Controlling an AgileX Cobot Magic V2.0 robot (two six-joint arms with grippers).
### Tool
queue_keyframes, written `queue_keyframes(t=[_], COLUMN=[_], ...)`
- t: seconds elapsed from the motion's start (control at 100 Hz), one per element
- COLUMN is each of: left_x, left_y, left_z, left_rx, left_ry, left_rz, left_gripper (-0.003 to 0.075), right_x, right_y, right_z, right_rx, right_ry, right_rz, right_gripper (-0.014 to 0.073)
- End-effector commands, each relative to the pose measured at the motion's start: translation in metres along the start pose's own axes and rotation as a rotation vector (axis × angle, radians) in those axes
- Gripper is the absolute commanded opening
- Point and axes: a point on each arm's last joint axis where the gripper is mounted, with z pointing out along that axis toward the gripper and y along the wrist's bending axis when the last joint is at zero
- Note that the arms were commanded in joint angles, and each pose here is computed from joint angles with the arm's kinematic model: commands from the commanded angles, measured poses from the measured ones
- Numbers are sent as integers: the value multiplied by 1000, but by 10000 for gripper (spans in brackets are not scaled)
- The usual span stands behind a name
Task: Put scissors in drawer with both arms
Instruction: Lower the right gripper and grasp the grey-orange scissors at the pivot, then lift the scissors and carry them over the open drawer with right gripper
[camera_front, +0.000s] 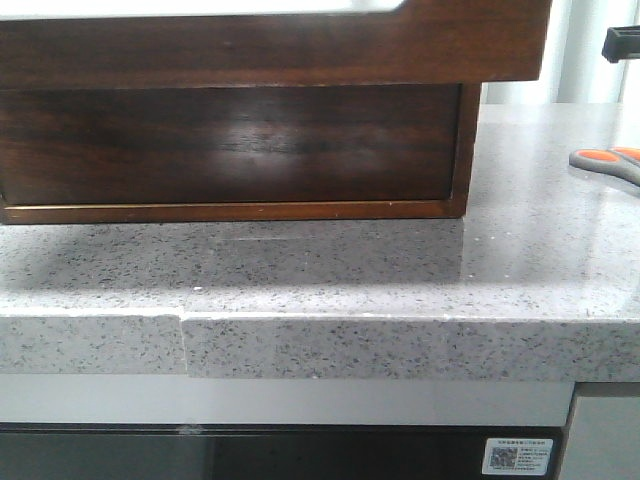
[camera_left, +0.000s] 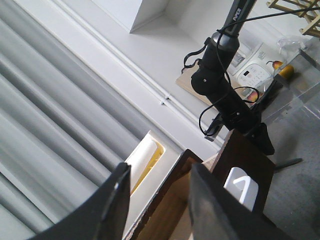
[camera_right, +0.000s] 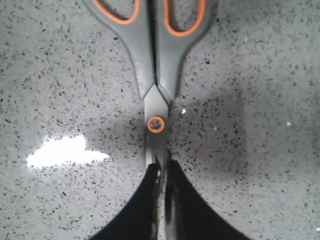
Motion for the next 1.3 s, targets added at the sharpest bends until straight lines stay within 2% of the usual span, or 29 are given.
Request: queue_keyframes(t=[0.0, 0.3, 0.35, 0.49, 0.61, 0.82, 1.139, 1.289], left_x=[-7, -7, -7, -7, -7, -7, -7, -7], left_y=[7, 7, 7, 7, 7, 7, 7, 7], left_z=[2, 2, 2, 2, 2, 2, 2, 2], left_rx=[-23, -23, -23, -23, -23, -23, -23, -23], left_ry=[-40, -40, -40, -40, -40, -40, -40, -40], left_rz=[-47, -47, -47, -47, -47, -47, -47, -47], left_gripper=[265, 265, 265, 265, 265, 265, 265, 265], right_x=[-4, -9, -11, -16, -18, -22, -30, -31], right_y=[-3, -3, -3, -2, -1, -6, -10, -10], right_z=[-27, -27, -27, -24, -9, 16, 28, 39], right_rx=[4, -2, -5, -9, -3, 8, 12, 9], right_ry=[-95, -149, -171, -206, -168, -109, -114, -85], right_rz=[-8, -8, -8, -9, -13, -1, 12, 15], right_gripper=[-79, -62, -18, 181, 256, 290, 288, 251])
